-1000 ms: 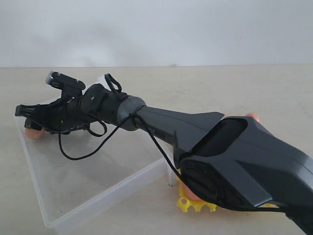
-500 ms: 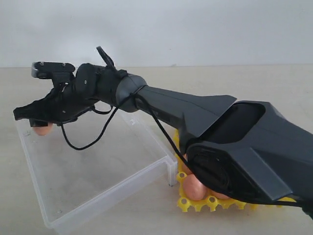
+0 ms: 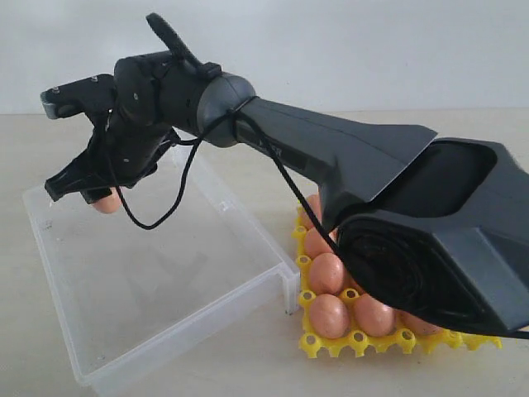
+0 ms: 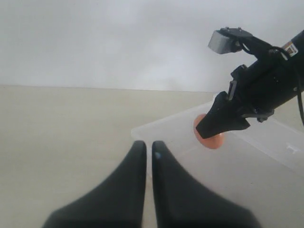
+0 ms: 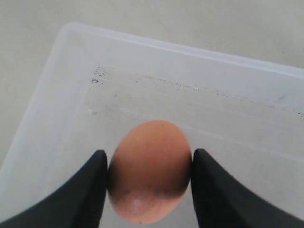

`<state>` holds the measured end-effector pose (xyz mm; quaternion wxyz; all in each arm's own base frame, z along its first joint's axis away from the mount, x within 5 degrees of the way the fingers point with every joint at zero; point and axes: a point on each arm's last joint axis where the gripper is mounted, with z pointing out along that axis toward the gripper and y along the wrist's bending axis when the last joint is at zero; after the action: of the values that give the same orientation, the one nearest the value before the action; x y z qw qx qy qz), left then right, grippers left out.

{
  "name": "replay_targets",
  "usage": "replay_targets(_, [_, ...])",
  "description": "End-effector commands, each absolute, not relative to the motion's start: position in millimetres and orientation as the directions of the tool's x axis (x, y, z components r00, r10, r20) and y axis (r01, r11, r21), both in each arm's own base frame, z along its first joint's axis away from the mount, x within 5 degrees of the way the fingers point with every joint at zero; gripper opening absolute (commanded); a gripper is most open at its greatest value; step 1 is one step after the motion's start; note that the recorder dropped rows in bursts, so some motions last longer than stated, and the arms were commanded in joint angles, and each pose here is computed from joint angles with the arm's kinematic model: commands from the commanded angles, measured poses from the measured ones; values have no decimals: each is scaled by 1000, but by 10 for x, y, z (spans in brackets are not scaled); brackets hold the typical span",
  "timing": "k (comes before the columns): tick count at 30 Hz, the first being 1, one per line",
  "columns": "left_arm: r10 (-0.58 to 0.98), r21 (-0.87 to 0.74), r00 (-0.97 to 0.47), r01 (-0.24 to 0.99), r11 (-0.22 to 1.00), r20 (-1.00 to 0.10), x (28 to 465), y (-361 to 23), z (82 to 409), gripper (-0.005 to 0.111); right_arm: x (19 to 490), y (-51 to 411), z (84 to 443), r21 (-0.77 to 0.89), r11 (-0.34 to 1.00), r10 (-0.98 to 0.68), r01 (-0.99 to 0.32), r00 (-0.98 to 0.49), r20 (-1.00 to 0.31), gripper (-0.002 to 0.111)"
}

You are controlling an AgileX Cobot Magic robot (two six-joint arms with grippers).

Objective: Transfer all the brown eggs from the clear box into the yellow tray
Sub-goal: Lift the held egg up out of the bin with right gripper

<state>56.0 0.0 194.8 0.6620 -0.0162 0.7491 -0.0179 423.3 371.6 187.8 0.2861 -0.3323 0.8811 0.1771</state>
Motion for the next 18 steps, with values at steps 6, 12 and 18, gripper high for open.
replay_targets(6, [-49,-49,-123,-3,999,-991,558,1,1941,4,4100,3683,2021,167,708,-509,-686,-660,-552,0])
replay_targets(12, [-49,-49,-121,-3,999,-991,558,1,1943,4,4049,3662,2428,186,696,-459,-693,-629,-628,0])
replay_targets(18, [-49,-49,-121,-3,999,-991,558,1,1943,4,3942,3626,2954,211,675,-379,-707,-578,-723,0])
